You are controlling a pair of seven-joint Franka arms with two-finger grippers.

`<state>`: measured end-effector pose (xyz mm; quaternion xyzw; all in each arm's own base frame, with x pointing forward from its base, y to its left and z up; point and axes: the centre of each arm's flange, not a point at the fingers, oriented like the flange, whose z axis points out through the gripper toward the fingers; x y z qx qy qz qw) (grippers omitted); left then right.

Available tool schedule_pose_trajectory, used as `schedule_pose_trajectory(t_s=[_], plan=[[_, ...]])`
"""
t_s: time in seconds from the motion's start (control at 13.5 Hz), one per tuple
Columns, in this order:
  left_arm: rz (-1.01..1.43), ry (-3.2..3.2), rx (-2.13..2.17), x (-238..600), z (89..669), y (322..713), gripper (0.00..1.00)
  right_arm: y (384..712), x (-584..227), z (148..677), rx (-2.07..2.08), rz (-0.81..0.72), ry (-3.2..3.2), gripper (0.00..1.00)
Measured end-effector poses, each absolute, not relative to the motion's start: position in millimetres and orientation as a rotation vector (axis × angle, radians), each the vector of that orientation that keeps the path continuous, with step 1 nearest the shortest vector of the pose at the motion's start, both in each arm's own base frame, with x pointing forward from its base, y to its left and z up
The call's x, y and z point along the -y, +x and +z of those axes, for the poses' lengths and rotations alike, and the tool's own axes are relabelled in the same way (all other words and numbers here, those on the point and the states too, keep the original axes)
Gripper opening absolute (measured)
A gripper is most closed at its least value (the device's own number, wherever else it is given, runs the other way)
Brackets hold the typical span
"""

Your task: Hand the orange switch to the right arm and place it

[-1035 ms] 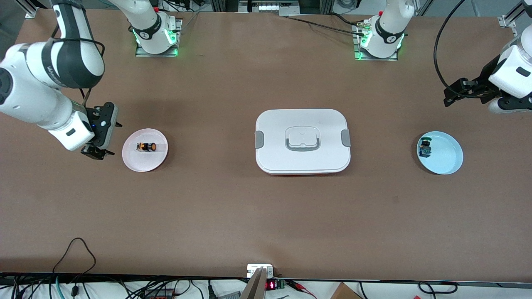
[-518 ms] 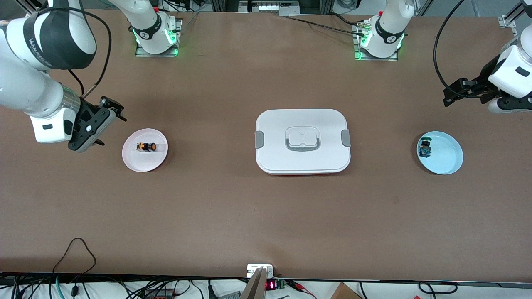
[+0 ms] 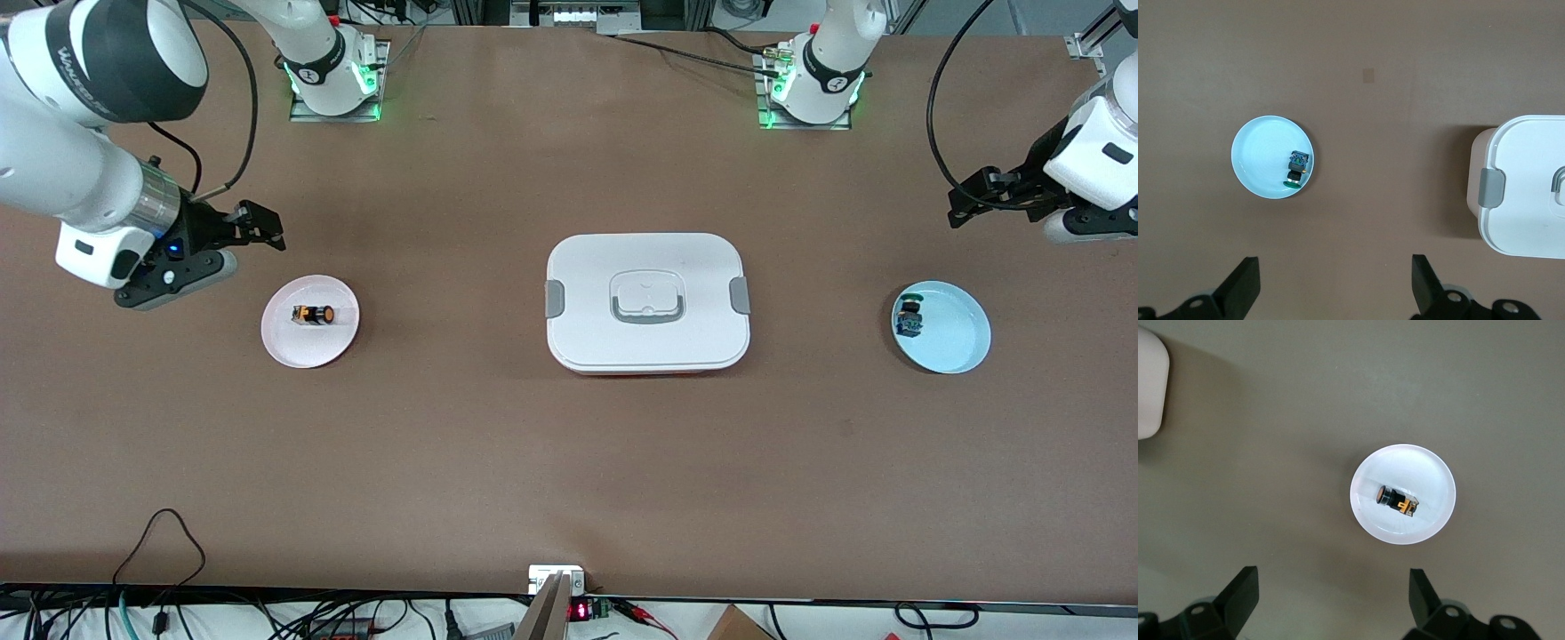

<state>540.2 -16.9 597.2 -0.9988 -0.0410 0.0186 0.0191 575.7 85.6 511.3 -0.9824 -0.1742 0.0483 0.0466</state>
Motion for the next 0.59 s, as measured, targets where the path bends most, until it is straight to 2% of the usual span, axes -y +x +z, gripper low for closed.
schedule_pose_trajectory(t_s=[0.59], plan=[[0.045,-3.101,0.122,16.9,601.2,540.6,1.0,581.6,-9.2,534.8,0.053,0.094,-3.061,1.0]])
